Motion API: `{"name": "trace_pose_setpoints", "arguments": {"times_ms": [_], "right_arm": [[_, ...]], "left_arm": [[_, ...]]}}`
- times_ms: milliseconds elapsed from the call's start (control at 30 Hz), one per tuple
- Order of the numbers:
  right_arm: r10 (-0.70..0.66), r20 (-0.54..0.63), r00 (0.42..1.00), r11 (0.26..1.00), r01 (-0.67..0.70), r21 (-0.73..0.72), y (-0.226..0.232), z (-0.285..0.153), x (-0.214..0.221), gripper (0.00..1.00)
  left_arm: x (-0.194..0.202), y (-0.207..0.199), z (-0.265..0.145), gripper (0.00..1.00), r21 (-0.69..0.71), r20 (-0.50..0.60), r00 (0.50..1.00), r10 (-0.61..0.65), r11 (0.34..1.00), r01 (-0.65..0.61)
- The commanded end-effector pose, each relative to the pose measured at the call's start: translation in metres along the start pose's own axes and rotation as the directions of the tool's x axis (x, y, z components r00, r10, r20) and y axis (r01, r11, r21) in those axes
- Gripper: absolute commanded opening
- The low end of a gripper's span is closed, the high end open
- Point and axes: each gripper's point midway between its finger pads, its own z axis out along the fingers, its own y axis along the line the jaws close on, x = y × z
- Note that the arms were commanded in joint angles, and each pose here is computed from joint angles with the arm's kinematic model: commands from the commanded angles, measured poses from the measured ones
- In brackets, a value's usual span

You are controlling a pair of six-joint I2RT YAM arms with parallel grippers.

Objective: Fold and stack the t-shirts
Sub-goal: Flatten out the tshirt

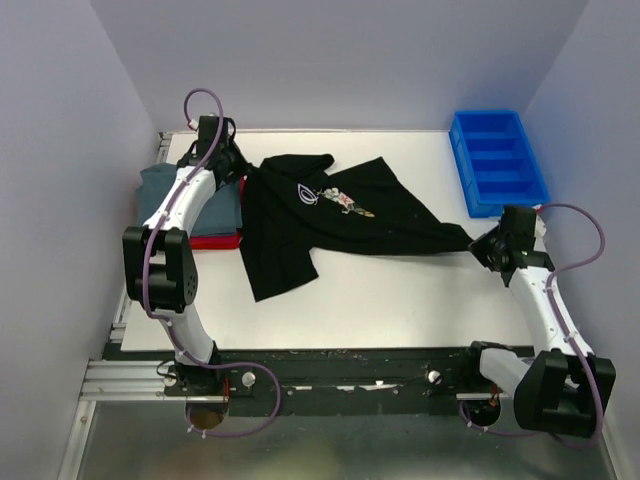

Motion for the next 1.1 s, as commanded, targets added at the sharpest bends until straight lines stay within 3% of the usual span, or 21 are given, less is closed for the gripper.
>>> {"name": "trace_pose_setpoints", "arguments": {"times_ms": [0,100,133,167,200,267,333,433,733,1067], "right_arm": [[0.01,-0.072,0.997,0.983,0.003,0.181,-0.051,0.004,0.026,0.01],[0.084,-0.096,0.992,0.963,-0.056,0.262,-0.074,0.008,0.036,0.05],[0.091,-0.115,0.989,0.965,-0.059,0.254,-0.076,0.01,0.04,0.13],[0.083,-0.131,0.988,0.975,-0.054,0.217,-0.072,0.013,0.041,0.29],[0.072,-0.152,0.986,0.983,-0.045,0.179,-0.066,0.015,0.044,0.5],[0.054,-0.193,0.98,0.995,-0.037,0.09,-0.051,0.017,0.05,0.58],[0.057,-0.206,0.977,0.998,-0.05,0.041,-0.043,0.018,0.052,0.58],[0.075,-0.226,0.971,0.997,-0.074,0.01,-0.035,0.019,0.055,0.56],[0.126,-0.262,0.957,0.99,-0.102,0.102,-0.038,0.036,0.052,0.51],[0.193,-0.224,0.955,0.977,-0.165,0.138,-0.039,0.036,0.046,0.5]], "left_arm": [[-0.016,0.003,-0.005,0.0,-0.032,0.02,0.999,0.026,0.999,-0.026],[-0.021,0.006,-0.007,0.0,-0.049,0.045,0.999,0.022,0.999,-0.02],[-0.02,0.007,-0.007,0.0,-0.055,0.044,0.999,0.023,0.998,-0.021],[-0.02,0.006,-0.007,0.0,-0.047,0.039,0.999,0.028,0.999,-0.026],[-0.019,0.004,-0.007,0.11,-0.036,0.032,0.999,0.035,0.999,-0.034],[-0.01,-0.006,-0.004,0.34,0.021,-0.008,0.999,0.047,0.999,-0.047],[-0.003,-0.01,-0.003,0.52,0.036,-0.033,0.998,0.05,0.998,-0.049],[0.005,-0.019,-0.008,0.65,0.037,-0.032,0.996,0.079,0.996,-0.077],[0.067,-0.065,-0.032,0.66,0.105,-0.058,0.967,0.248,0.965,-0.241],[0.131,-0.053,-0.087,0.65,0.182,-0.072,0.975,0.21,0.964,-0.194]]}}
